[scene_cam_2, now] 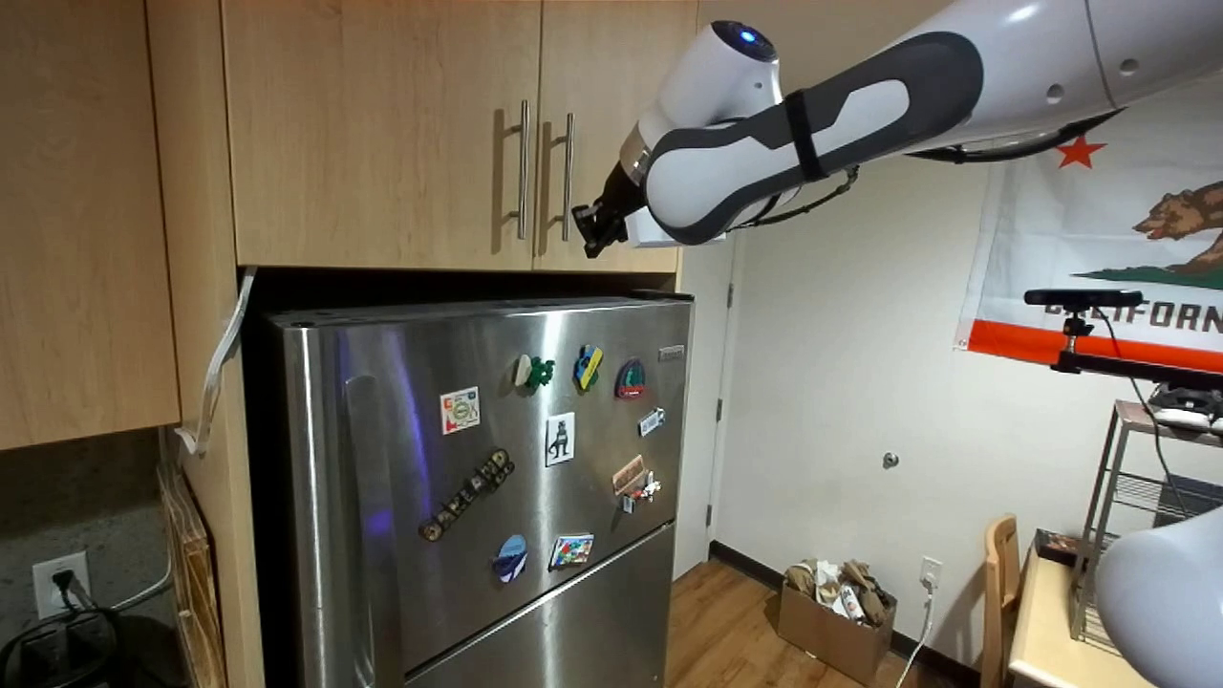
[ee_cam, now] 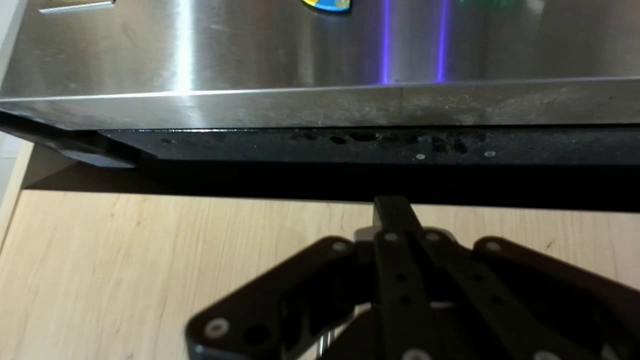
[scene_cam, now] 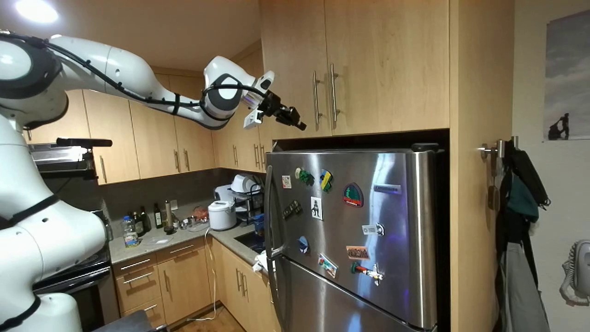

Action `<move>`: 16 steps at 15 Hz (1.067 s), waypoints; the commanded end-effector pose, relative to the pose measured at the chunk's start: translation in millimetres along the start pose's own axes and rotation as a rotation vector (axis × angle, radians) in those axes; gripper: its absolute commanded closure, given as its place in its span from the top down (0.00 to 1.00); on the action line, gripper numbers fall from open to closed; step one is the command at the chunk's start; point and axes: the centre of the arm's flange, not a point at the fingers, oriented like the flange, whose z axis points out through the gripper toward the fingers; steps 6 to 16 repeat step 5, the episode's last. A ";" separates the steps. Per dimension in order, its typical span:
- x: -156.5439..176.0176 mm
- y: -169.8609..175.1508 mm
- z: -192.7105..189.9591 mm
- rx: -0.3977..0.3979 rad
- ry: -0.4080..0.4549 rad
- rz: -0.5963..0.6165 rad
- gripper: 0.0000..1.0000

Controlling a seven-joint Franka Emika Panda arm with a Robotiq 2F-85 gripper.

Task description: Close the top left cupboard drawer above the refrigerator

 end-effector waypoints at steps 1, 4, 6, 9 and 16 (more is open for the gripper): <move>-0.6 -1.1 -2.0 0.006 -0.001 -0.009 0.01; -1.3 -2.7 -3.4 0.014 -0.004 -0.012 0.01; -1.6 -2.9 -3.2 0.015 -0.005 -0.012 0.01; -1.6 -2.9 -3.2 0.015 -0.005 -0.012 0.01; -1.6 -2.9 -3.2 0.015 -0.005 -0.012 0.01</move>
